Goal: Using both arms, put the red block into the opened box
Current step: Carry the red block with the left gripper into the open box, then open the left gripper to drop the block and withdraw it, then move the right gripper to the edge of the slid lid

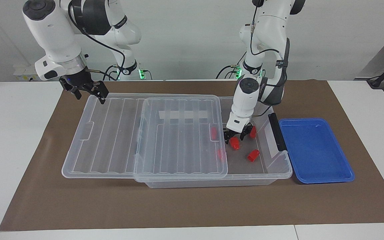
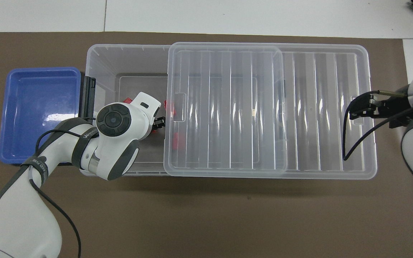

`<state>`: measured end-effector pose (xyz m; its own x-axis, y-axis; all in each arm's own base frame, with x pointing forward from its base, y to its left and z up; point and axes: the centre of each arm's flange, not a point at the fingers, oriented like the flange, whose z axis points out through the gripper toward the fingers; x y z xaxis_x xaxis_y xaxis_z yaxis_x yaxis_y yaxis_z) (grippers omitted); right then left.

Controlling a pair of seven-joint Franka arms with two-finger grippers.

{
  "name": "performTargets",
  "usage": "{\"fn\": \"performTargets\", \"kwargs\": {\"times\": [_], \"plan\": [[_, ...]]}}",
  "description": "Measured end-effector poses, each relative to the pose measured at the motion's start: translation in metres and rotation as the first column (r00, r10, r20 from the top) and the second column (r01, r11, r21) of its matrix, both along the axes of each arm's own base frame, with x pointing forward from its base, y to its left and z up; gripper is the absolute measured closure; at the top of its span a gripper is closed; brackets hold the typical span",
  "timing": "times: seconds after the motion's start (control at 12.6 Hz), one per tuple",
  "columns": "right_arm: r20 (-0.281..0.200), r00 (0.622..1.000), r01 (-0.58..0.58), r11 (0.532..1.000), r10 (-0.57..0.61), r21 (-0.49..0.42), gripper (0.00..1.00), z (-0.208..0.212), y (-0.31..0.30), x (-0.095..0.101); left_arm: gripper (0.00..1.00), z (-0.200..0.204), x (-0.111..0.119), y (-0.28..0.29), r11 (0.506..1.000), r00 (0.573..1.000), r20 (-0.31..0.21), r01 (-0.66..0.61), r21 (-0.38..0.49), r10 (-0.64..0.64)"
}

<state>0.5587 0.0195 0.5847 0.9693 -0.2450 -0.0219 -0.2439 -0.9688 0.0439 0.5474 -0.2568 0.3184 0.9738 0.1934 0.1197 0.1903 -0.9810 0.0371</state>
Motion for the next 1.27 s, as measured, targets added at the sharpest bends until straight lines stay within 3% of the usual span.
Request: {"fn": "performTargets", "kwargs": {"times": [0.32, 0.47, 0.55, 0.63, 0.87, 0.95, 1.03, 1.27], "plan": [[-0.003, 1.0, 0.002, 1.0, -0.002, 0.0, 0.0, -0.002, -0.001, 0.0, 0.18, 0.063, 0.024, 0.011, 0.998, 0.999, -0.032, -0.042, 0.041, 0.043], [-0.004, 1.0, 0.002, 1.0, -0.002, 0.0, 0.0, -0.002, -0.001, -0.001, 0.13, 0.104, 0.031, 0.022, 0.996, 0.996, -0.045, -0.068, 0.061, 0.071], [-0.004, 1.0, 0.002, 1.0, -0.002, 0.0, 0.0, -0.002, -0.001, -0.001, 0.05, 0.123, 0.031, 0.028, 0.995, 0.996, -0.045, -0.075, 0.067, 0.078], [0.005, 1.0, 0.004, 1.0, -0.004, 0.0, 0.0, -0.001, -0.002, 0.0, 0.0, 0.142, 0.029, 0.037, 0.995, 0.997, -0.05, -0.063, 0.078, 0.067], [0.052, 0.999, 0.009, 1.0, -0.009, 0.002, 0.04, -0.006, -0.017, 0.006, 0.0, 0.203, 0.029, 0.108, 0.992, 0.993, -0.105, 0.068, 0.11, -0.057], [0.06, 0.998, -0.009, 1.0, 0.008, 0.001, 0.14, -0.012, -0.021, 0.008, 0.0, 0.223, 0.031, 0.144, 0.989, 0.989, -0.116, 0.103, 0.106, -0.091], [0.073, 0.997, -0.025, 1.0, 0.025, 0.0, 0.31, -0.021, -0.027, 0.01, 0.0, 0.238, 0.03, 0.183, 0.986, 0.985, -0.125, 0.131, 0.103, -0.118], [0.119, 0.992, -0.046, 0.999, 0.046, -0.005, 0.69, -0.045, -0.05, 0.015, 0.0, 0.256, 0.021, 0.266, 0.981, 0.977, -0.146, 0.172, 0.092, -0.157]]}}
